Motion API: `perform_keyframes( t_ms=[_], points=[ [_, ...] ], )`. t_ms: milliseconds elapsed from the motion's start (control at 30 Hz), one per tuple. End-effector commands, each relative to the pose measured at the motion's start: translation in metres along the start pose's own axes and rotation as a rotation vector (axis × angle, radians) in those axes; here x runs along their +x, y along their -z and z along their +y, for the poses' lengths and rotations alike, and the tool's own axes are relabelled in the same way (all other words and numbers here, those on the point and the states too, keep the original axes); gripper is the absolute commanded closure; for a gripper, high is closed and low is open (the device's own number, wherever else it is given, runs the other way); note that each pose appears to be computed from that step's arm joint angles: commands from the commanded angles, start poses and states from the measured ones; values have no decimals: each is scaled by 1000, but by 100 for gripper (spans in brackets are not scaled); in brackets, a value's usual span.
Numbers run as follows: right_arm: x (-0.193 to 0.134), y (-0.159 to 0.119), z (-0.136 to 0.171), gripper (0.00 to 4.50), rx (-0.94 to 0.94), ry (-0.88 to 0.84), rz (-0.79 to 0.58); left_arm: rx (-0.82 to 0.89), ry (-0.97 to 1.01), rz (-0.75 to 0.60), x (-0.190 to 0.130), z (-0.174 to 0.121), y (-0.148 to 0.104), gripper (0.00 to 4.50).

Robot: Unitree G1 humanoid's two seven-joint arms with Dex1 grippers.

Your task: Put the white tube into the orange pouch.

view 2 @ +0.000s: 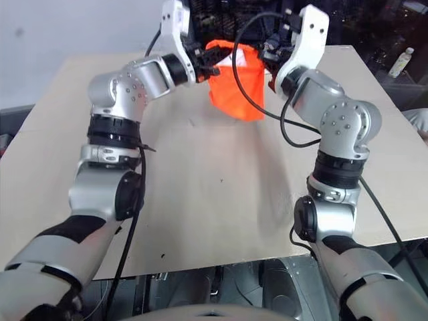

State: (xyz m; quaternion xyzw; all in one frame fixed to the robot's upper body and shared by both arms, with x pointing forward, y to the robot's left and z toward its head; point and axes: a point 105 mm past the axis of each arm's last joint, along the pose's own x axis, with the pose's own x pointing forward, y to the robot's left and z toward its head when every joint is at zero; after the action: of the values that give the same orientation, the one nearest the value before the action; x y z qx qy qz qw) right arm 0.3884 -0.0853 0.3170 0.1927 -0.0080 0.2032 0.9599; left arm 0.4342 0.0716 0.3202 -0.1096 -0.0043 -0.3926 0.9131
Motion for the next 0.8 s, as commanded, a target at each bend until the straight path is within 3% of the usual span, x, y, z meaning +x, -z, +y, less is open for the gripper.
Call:
perform_keyframes(
  t_ms=[33, 100, 133, 167, 200, 267, 367, 400, 467, 500, 600, 667, 700, 800],
  points=[
    [-10, -37, -16, 450, -113, 64, -148, 116, -119, -93, -20, 33, -32, 448],
    [-2, -33, -28, 450, -34, 88, -139, 188, -84, -62, -14, 30, -26, 448],
    [-3, -51, -52, 450, -15, 178, -212, 151, -241, -119, -23, 56, -33, 448],
    [2, -48, -41, 450, -81, 112, -195, 210, -219, -88, -19, 54, -27, 448],
    [9, -26, -11, 450, -66, -39, -101, 123, -91, -58, -7, 31, -13, 448],
    [10, -12, 19, 450, -82, -149, -60, 175, 102, 10, 1, -2, 4, 448],
    [8, -44, -40, 450, -244, 91, -160, 159, -282, -80, -23, 67, -17, 448],
    [8, -29, -29, 450, -245, 13, -92, 159, -235, -48, -21, 61, -8, 448],
    [1, 19, 9, 450, -235, -187, 59, 124, 34, 72, -10, 15, 31, 448],
    [-1, 29, 11, 450, -248, -184, 75, 125, 87, 93, -11, 4, 42, 448],
    [1, -2, -44, 450, -283, 64, -32, 86, -181, -38, -20, 45, 26, 448],
    [-6, 19, -31, 450, -299, -47, 51, 85, -149, 10, -24, 35, 45, 448],
    [-7, 20, -27, 450, -277, -52, 30, 105, -119, 12, -23, 28, 49, 448],
    [-3, 4, -47, 450, -296, 69, -30, 82, -227, -95, -21, 44, 25, 448]
  ],
)
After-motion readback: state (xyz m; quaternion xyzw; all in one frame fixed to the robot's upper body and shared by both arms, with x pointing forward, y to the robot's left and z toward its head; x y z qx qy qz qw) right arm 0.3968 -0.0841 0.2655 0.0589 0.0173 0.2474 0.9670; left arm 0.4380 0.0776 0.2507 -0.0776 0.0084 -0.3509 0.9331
